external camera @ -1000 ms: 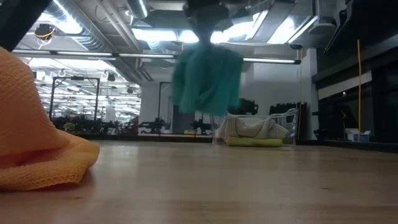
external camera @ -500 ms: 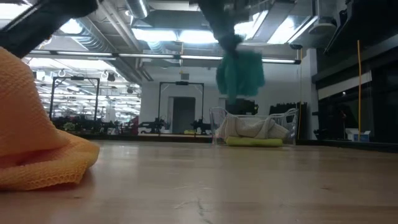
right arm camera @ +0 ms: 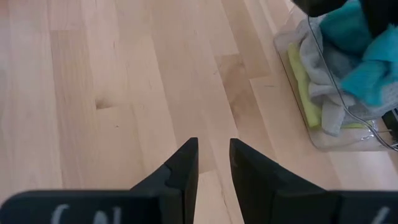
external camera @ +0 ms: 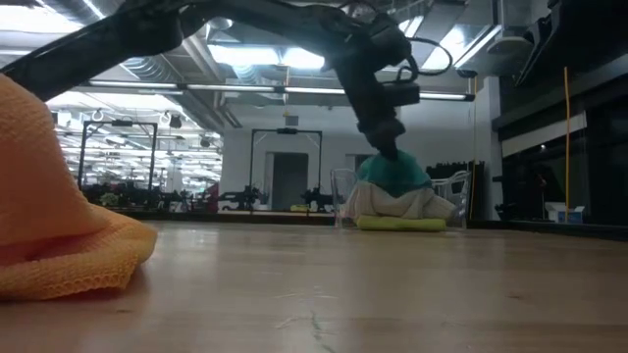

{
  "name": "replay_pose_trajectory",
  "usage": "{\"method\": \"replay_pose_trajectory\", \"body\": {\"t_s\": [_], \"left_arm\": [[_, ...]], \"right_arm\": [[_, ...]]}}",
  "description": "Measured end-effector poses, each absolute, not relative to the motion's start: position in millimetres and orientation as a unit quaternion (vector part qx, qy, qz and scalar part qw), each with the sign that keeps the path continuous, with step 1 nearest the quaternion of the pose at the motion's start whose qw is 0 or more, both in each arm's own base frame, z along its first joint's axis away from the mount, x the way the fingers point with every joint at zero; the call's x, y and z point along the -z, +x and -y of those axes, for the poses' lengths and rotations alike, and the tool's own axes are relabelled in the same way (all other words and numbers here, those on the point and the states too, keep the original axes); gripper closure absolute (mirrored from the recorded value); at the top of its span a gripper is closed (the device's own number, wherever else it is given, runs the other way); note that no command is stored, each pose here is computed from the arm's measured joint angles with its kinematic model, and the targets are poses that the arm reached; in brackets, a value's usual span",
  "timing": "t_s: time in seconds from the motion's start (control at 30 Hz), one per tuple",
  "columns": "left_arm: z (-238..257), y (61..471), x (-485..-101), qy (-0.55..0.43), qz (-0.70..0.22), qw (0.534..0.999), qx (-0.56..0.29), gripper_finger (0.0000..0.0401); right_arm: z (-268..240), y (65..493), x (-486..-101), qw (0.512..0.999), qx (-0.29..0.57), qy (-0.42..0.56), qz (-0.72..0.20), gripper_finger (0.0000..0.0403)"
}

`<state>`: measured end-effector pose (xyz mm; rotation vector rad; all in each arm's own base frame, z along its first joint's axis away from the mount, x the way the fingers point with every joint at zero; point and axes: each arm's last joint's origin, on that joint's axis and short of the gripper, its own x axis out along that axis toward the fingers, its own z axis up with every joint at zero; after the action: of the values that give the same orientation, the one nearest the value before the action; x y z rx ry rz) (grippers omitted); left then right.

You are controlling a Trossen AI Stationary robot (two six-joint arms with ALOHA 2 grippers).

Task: Fold microfiber towels
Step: Put the blue microfiber towel into the transparent bin, then fold the yellow microfiber towel

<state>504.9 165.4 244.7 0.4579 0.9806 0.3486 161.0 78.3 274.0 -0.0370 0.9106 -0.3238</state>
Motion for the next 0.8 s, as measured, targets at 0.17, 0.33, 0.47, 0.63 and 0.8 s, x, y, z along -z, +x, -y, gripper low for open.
{"method": "replay_pose_trajectory", "body": {"t_s": [0.17,0.33,0.47,0.63,0.8], "left_arm": [[-164.3,503.7,-241.7,0.158,-0.466,0.850,-0.189,0.0340],[-169.8,496.2,-248.0,0.147,-0.481,0.839,-0.210,0.0273],[-154.9,486.0,-283.3,0.152,-0.460,0.848,-0.217,0.0244],[-124.0,458.7,-342.0,0.127,-0.428,0.867,-0.221,0.0239],[-86.6,407.5,-392.0,0.036,-0.442,0.864,-0.239,0.0238]], "right_arm": [[-78.6,161.0,-273.9,0.885,0.153,-0.015,-0.440,0.0308],[-79.2,160.8,-273.6,0.884,0.146,-0.011,-0.445,0.0308],[-79.2,160.8,-273.4,0.883,0.146,-0.011,-0.445,0.0308],[-79.2,160.8,-273.1,0.883,0.146,-0.011,-0.445,0.0308],[-79.2,160.9,-272.2,0.883,0.147,-0.012,-0.445,0.0309]]}}
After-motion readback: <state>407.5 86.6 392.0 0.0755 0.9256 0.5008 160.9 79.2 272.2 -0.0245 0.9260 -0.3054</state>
